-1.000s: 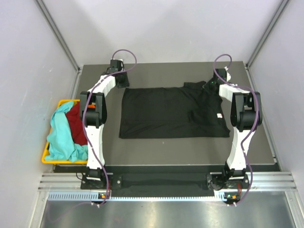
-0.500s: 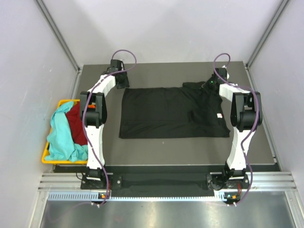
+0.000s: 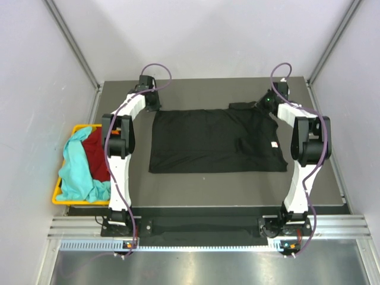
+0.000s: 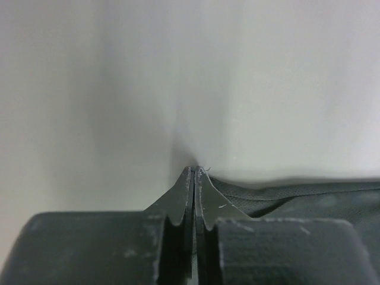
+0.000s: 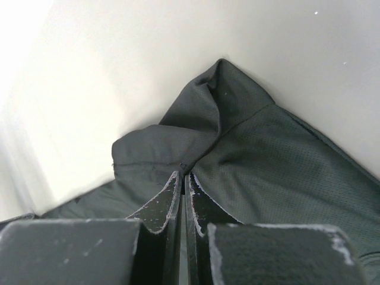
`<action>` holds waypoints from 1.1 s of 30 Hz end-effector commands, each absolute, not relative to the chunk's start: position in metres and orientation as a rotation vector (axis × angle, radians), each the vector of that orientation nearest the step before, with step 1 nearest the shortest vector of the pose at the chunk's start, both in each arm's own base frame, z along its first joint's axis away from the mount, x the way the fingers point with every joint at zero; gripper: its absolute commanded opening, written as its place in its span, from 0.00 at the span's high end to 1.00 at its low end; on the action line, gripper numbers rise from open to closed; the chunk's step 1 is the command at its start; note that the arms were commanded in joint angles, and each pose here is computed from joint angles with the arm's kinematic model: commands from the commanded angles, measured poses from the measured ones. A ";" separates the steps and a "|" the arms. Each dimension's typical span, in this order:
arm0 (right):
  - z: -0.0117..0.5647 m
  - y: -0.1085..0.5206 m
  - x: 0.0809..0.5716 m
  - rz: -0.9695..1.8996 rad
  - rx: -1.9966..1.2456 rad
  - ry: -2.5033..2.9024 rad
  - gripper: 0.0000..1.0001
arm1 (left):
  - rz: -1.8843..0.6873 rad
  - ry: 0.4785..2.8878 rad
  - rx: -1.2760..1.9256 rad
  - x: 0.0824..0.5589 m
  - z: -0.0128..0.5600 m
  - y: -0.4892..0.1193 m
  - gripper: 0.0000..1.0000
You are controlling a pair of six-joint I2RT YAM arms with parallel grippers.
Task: Fold and stack the t-shirts
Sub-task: Fold the tshirt
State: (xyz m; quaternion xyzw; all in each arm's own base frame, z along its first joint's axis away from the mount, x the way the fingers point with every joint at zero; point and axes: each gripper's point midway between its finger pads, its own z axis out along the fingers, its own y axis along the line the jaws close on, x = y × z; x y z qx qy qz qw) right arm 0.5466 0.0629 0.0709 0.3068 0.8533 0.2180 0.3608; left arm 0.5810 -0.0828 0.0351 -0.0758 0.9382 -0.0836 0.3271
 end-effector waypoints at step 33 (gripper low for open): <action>0.168 -0.003 0.409 0.571 0.758 2.116 1.00 | -0.398 2.417 -0.315 0.474 0.112 -0.091 1.00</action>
